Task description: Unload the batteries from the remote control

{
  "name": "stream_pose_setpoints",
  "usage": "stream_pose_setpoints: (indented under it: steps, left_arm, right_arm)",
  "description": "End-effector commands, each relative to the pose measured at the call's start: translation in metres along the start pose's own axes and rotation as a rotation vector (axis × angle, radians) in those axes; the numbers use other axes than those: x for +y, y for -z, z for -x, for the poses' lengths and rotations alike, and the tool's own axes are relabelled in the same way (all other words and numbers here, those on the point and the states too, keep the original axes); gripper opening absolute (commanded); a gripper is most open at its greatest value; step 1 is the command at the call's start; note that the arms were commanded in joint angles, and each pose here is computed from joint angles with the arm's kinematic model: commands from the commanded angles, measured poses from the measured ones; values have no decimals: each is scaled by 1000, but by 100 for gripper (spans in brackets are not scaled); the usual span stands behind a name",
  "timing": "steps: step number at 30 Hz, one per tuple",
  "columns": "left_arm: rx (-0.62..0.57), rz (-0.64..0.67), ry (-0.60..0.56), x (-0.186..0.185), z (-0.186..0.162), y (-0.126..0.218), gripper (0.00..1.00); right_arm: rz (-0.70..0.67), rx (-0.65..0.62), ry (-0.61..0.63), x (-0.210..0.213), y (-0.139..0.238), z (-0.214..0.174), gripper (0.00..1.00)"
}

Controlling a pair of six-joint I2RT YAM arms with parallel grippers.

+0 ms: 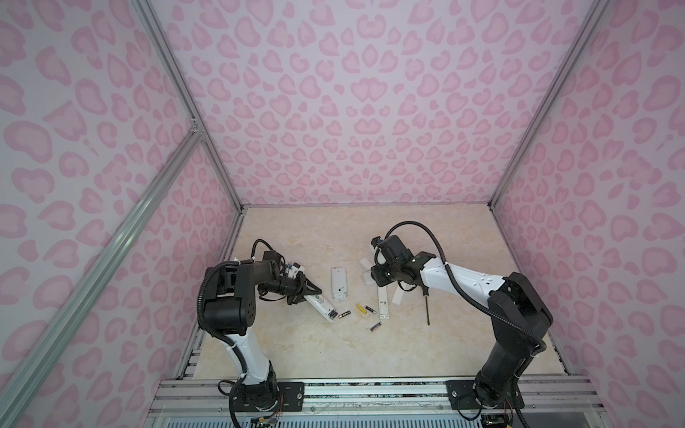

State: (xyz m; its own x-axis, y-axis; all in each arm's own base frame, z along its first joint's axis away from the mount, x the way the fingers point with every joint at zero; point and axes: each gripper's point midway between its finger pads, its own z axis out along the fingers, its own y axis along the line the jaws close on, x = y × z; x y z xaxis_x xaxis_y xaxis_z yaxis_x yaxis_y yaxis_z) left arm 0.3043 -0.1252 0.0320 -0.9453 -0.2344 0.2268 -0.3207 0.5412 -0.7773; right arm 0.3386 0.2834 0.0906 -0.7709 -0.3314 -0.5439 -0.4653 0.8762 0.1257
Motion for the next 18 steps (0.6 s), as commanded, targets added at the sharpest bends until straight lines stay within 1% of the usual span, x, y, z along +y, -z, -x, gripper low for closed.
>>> stream_pose_setpoints:
  steps: [1, 8, 10, 11, 12, 13, 15, 18]
  left_arm:
    - [-75, 105, -78, 15, 22, 1, 11]
    - [-112, 158, -53, 17, 36, 6, 28]
    - [-121, 173, -56, 17, 37, 8, 34]
    - [-121, 180, -53, 18, 37, 8, 35]
    - [-123, 186, -58, 17, 38, 9, 42]
    - [-125, 194, -62, 17, 39, 10, 45]
    - [-132, 206, -70, 16, 42, 13, 50]
    - [-149, 212, -83, 11, 45, 17, 53]
  right_arm:
    - [24, -23, -25, 5, 3, -1, 45]
    - [18, -33, -46, 2, 12, -11, 45]
    - [7, -34, -45, -1, 14, -13, 45]
    - [0, -33, -44, -3, 14, -14, 45]
    - [-5, -32, -44, -5, 15, -15, 45]
    - [-9, -32, -48, -7, 16, -15, 46]
    - [-19, -26, -57, -14, 16, -17, 46]
    - [-43, -29, -77, -28, 20, -18, 46]
